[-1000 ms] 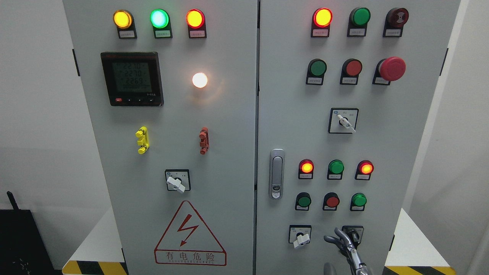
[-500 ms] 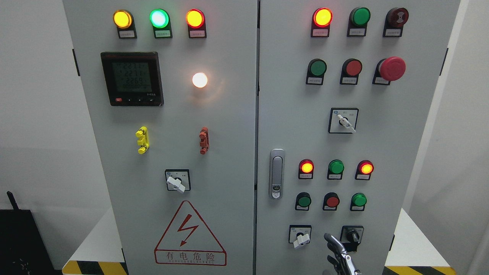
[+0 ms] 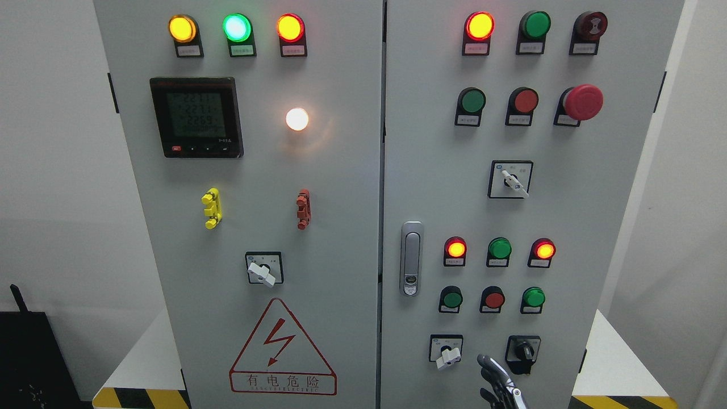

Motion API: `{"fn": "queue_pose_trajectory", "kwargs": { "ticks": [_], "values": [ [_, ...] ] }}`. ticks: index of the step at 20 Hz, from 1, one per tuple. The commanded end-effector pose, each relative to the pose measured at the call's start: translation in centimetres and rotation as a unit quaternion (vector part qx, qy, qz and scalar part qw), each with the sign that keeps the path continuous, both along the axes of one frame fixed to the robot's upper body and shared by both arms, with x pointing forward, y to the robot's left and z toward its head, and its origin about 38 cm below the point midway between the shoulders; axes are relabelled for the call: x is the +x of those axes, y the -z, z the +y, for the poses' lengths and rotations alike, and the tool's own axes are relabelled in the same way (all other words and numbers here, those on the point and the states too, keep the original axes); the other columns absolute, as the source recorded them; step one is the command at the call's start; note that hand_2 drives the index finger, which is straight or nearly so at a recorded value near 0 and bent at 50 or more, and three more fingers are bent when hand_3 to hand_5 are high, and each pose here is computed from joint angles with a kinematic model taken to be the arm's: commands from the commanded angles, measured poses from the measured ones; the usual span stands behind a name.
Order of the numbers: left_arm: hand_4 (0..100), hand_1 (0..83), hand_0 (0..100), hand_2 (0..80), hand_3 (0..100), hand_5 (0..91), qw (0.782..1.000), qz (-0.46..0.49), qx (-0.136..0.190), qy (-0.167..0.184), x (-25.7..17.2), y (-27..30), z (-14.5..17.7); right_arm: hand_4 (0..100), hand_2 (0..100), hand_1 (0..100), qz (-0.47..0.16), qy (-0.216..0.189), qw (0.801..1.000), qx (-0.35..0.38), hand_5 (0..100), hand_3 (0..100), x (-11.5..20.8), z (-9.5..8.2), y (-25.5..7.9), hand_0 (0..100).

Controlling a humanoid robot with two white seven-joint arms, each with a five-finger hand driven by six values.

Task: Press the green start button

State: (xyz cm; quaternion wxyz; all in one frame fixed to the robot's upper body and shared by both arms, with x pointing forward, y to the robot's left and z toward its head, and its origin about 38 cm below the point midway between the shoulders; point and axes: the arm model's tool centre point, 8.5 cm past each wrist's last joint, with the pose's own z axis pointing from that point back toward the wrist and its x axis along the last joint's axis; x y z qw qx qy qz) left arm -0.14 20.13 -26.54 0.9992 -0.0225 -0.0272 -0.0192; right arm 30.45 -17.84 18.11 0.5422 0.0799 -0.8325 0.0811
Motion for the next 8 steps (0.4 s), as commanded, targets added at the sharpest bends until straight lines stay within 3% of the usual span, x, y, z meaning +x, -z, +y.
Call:
{"fn": "queue_pose_trajectory", "kwargs": {
  "ticks": [1, 8],
  "values": [
    [0, 55.6, 12, 0.0, 0, 0.0, 1.0, 0.0, 0.0, 0.0, 0.0, 0.0, 0.0, 0, 0, 19, -0.004, -0.002, 1.0, 0.007, 0, 0, -0.08, -0.21, -0.3, 54],
    [0, 55.6, 12, 0.0, 0, 0.0, 1.0, 0.0, 0.0, 0.0, 0.0, 0.0, 0.0, 0, 0, 19, -0.003, 0.001, 1.0, 0.006, 0, 0, 0.14, -0.36, -0.21, 49]
  ]
}}
